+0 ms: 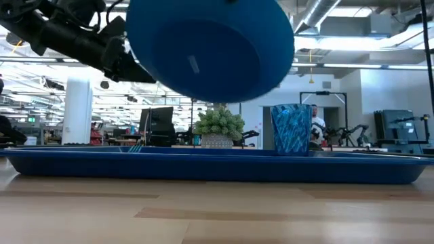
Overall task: Pick and place plate/cup/fork/spoon on tray
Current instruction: Put the blue plate to the right of the fork on the blue serving tray
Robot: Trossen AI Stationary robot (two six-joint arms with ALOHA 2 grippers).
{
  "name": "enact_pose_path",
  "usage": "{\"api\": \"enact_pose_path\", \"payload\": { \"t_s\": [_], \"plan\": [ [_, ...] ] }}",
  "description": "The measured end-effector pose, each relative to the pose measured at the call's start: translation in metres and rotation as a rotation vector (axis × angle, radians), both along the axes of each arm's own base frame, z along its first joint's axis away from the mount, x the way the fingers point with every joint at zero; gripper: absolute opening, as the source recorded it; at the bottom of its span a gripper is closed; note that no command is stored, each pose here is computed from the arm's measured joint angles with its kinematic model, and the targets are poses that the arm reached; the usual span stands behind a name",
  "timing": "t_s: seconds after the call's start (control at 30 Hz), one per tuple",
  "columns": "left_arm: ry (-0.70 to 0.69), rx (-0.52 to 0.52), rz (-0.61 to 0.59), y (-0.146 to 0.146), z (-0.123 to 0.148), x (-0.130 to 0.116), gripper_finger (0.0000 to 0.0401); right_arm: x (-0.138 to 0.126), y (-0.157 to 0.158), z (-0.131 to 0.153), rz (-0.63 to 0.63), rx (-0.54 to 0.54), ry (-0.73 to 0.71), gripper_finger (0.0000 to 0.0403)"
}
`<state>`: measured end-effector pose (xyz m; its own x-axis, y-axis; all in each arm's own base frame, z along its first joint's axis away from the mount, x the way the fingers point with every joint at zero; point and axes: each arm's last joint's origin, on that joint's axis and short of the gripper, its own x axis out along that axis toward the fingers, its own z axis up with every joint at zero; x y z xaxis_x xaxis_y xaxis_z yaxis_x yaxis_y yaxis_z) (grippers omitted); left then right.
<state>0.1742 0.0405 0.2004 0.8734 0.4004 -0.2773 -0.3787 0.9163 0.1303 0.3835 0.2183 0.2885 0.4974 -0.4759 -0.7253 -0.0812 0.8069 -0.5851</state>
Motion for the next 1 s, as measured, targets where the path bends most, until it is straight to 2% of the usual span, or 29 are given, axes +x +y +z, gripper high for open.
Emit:
{"api": "enact_pose_path", "payload": {
  "t_s": [0.33, 0.57, 0.83, 1.0],
  "plan": [
    [-0.03, 0.014, -0.003, -0.004, 0.012, -0.019, 0.0, 0.011, 0.011, -0.041, -0.026, 0.11, 0.029, 0.0003],
    [-0.025, -0.01, -0.005, -0.005, 0.006, -0.025, 0.0, 0.015, 0.003, -0.067, -0.049, 0.118, 0.064, 0.0003],
    [-0.012, -0.028, -0.009, -0.006, 0.005, -0.026, 0.0, 0.021, -0.009, -0.065, -0.058, 0.112, 0.072, 0.0003],
    [-0.012, -0.028, -0.009, -0.006, 0.005, -0.026, 0.0, 0.028, -0.022, -0.066, -0.069, 0.148, 0.101, 0.0004]
  ]
}}
